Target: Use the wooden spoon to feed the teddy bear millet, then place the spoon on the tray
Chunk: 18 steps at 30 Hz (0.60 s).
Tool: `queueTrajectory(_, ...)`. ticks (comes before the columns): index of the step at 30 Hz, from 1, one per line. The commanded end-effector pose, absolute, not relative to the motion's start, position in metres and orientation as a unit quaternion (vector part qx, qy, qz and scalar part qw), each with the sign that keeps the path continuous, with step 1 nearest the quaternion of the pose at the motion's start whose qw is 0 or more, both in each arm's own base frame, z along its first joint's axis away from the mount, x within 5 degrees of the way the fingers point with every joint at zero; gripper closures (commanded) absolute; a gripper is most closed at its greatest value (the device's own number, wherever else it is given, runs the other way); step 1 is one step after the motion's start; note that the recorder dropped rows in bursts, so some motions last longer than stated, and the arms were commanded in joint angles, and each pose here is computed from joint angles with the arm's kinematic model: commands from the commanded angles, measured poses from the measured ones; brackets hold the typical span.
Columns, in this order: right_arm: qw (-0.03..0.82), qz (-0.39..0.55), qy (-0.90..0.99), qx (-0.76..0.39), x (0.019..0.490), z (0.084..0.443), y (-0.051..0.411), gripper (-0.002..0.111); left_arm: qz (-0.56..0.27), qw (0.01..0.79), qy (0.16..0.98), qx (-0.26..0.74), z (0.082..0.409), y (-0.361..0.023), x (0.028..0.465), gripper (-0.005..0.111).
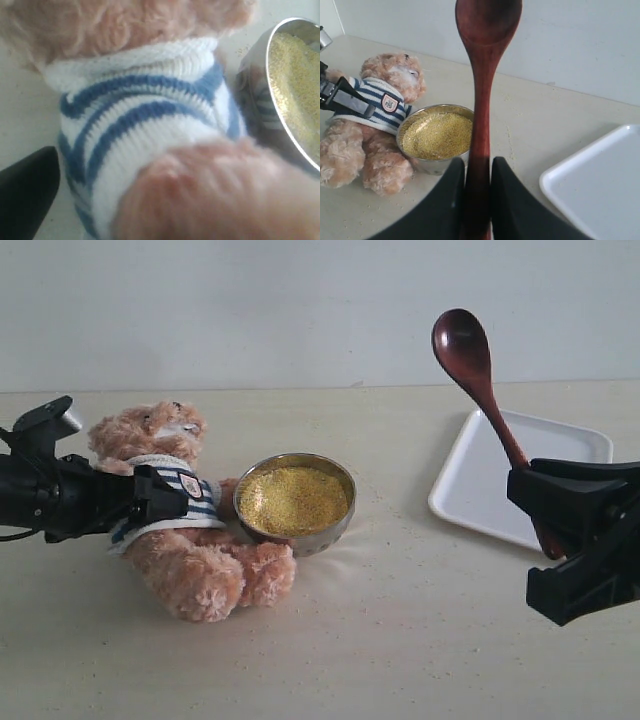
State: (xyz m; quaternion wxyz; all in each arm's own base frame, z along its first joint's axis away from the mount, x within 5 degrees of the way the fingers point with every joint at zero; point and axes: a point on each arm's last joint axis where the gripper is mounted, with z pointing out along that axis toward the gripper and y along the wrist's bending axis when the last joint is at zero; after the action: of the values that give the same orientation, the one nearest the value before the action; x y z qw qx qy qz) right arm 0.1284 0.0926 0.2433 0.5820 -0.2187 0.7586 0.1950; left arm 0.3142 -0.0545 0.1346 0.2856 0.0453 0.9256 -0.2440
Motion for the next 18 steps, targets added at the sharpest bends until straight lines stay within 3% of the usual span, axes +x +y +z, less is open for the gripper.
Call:
queueTrajectory(1,0.592,0.193,0.751,-0.219,0.129,0.247,0.092,0.108,-0.246,0.264,0.932,0.038,0.121,-0.057,0.315,0.028)
queueTrajectory(8,0.587,0.189,0.753,-0.228,0.128,0.246,0.093,0.108,-0.305,0.247,0.919,0.028,0.125,-0.063,0.312,0.101)
queueTrajectory(18,0.512,0.145,0.781,-0.327,0.143,0.285,0.111,0.108,-0.284,0.286,0.911,0.088,0.183,-0.045,0.295,0.102)
